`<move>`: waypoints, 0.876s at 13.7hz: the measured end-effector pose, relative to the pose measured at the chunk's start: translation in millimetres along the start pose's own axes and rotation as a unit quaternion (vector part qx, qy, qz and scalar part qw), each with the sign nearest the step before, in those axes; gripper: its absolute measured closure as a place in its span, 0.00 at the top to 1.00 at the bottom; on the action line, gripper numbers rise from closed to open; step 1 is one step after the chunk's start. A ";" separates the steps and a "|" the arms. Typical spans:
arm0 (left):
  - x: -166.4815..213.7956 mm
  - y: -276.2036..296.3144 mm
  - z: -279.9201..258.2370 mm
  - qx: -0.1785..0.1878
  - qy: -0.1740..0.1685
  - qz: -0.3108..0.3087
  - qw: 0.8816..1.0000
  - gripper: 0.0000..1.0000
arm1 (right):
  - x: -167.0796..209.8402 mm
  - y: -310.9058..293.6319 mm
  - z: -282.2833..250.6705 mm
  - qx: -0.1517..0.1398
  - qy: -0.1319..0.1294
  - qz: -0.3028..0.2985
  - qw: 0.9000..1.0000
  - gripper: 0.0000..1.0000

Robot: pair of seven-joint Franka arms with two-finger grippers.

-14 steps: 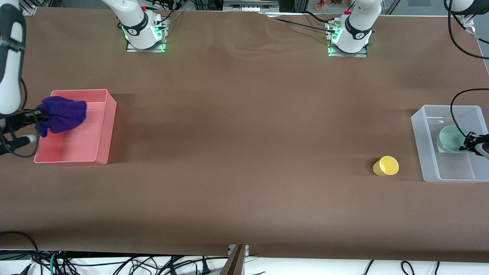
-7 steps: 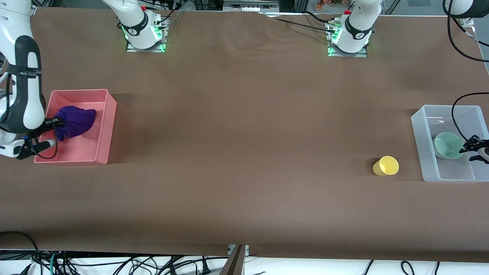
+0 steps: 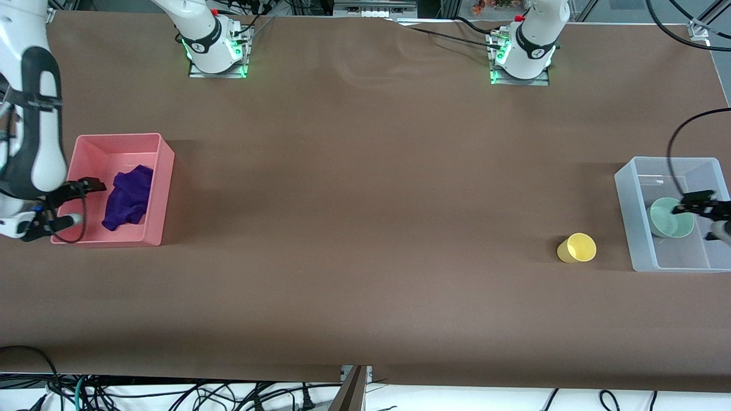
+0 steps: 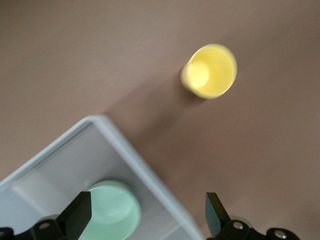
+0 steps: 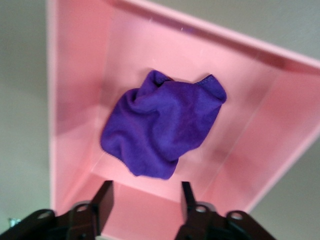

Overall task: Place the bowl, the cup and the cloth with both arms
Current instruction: 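Raise the right gripper away while the left gripper grasps the yellow cup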

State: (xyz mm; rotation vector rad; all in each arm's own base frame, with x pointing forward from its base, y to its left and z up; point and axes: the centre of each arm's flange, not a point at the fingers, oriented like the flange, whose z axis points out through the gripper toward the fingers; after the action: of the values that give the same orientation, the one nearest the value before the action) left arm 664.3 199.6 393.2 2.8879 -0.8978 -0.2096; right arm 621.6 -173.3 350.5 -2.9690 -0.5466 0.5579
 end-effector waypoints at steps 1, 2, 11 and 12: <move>22.0 18.8 14.2 -0.007 -0.011 -0.018 1.000 1.00 | -3.8 -17.3 -34.8 0.004 0.008 -0.013 1.000 0.80; 42.4 33.3 32.8 -0.011 -0.018 -0.033 0.999 1.00 | -7.5 -40.1 -70.1 0.007 0.017 -0.023 1.000 0.92; 97.1 37.9 167.2 0.006 0.005 -0.067 0.998 0.50 | -66.2 -191.5 -243.8 -0.085 0.127 -0.008 0.988 1.00; 97.2 38.2 170.5 0.005 0.004 -0.067 0.998 0.41 | -73.6 -192.2 -250.6 -0.090 0.140 -0.007 0.986 1.00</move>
State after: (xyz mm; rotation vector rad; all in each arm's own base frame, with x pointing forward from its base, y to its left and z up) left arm 694.4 102.1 221.4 2.9578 -0.7060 -0.2060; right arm 585.0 -21.1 634.5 -3.1313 -0.6170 0.0878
